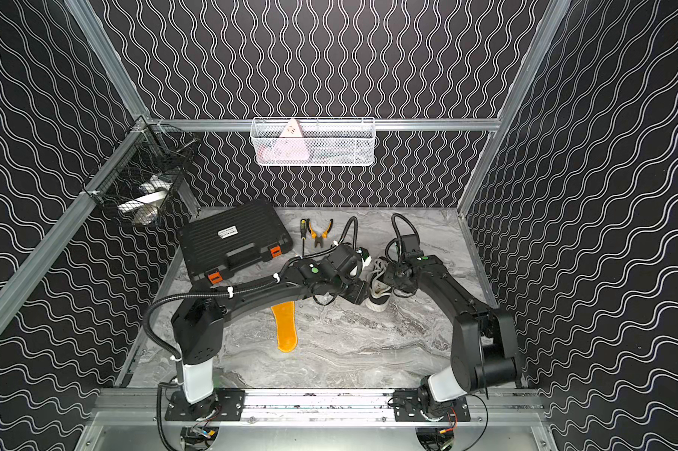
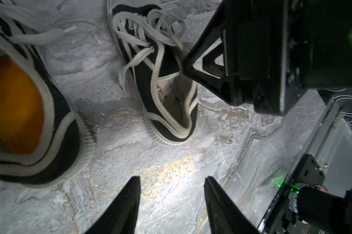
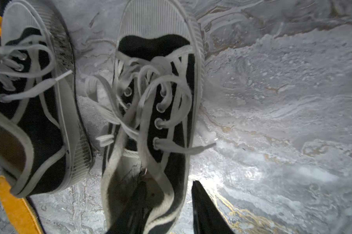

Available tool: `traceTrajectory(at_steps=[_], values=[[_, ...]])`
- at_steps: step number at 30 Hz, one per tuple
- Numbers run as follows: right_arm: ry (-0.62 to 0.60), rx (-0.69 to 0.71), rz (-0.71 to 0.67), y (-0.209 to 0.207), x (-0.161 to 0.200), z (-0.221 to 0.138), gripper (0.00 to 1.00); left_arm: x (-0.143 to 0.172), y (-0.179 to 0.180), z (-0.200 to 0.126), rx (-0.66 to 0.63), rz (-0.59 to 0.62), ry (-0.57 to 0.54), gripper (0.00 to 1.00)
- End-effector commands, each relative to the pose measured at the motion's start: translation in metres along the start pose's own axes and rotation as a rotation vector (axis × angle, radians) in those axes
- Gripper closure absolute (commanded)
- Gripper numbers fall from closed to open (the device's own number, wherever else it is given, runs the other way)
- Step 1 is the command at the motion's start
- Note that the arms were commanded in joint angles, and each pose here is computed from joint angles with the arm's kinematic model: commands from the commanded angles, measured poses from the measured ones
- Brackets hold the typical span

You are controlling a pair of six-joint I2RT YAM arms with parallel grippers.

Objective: Insert the insole into the shoe
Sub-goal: Move the shoe to the center of the board, then adjust the shoe at the center of the board.

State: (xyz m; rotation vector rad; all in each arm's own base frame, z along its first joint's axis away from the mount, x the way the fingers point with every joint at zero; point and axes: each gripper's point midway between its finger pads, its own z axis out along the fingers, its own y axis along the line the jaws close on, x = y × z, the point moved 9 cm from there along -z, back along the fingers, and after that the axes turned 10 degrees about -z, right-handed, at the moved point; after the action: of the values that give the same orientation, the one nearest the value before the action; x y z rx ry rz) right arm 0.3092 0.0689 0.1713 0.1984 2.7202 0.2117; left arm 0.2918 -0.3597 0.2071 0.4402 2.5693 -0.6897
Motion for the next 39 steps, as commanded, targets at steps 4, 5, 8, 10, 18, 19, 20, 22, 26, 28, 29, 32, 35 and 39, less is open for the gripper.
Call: traceTrajectory(at_steps=[4, 5, 8, 10, 18, 19, 20, 22, 26, 28, 29, 32, 35, 39], values=[[0.019, 0.009, -0.023, -0.001, 0.0, 0.011, 0.61, -0.012, -0.006, 0.018, -0.046, 0.006, -0.015, 0.43], [0.022, 0.015, -0.025, -0.001, 0.001, 0.012, 0.63, -0.013, -0.006, 0.022, -0.051, 0.009, -0.013, 0.43], [0.022, 0.031, -0.023, -0.004, 0.002, 0.015, 0.74, -0.016, -0.007, 0.036, -0.066, 0.013, -0.006, 0.43], [0.017, 0.046, -0.019, -0.005, 0.004, 0.015, 0.78, -0.016, -0.004, 0.046, -0.091, 0.011, -0.003, 0.43], [0.01, -0.003, -0.03, -0.004, 0.009, 0.011, 0.91, -0.035, -0.002, 0.075, -0.124, -0.02, -0.052, 0.43], [0.008, -0.008, -0.028, -0.004, 0.011, 0.01, 0.91, -0.038, -0.001, 0.08, -0.122, -0.027, -0.049, 0.44], [0.009, -0.012, -0.029, -0.005, 0.013, 0.009, 0.91, -0.04, 0.0, 0.083, -0.119, -0.035, -0.045, 0.45], [0.012, -0.013, -0.031, -0.006, 0.016, 0.008, 0.91, -0.04, 0.002, 0.09, -0.114, -0.048, -0.042, 0.49], [0.014, 0.007, -0.027, -0.009, 0.021, 0.007, 0.92, -0.038, 0.011, 0.09, -0.094, -0.081, -0.038, 0.75], [0.011, 0.01, -0.021, -0.011, 0.021, 0.005, 0.92, -0.032, 0.014, 0.081, -0.106, -0.078, -0.034, 0.91], [0.012, 0.011, -0.018, -0.011, 0.022, 0.004, 0.92, -0.029, 0.016, 0.073, -0.112, -0.079, -0.039, 0.97], [0.02, 0.0, -0.017, -0.012, 0.027, 0.001, 0.92, -0.016, 0.021, 0.039, -0.109, -0.112, -0.068, 1.0], [0.038, -0.044, -0.004, -0.009, 0.037, 0.004, 0.92, 0.008, 0.023, 0.016, -0.044, -0.174, -0.063, 0.99], [0.053, -0.059, -0.023, 0.002, 0.055, 0.007, 0.9, 0.035, 0.032, 0.005, -0.01, -0.222, -0.05, 0.94]])
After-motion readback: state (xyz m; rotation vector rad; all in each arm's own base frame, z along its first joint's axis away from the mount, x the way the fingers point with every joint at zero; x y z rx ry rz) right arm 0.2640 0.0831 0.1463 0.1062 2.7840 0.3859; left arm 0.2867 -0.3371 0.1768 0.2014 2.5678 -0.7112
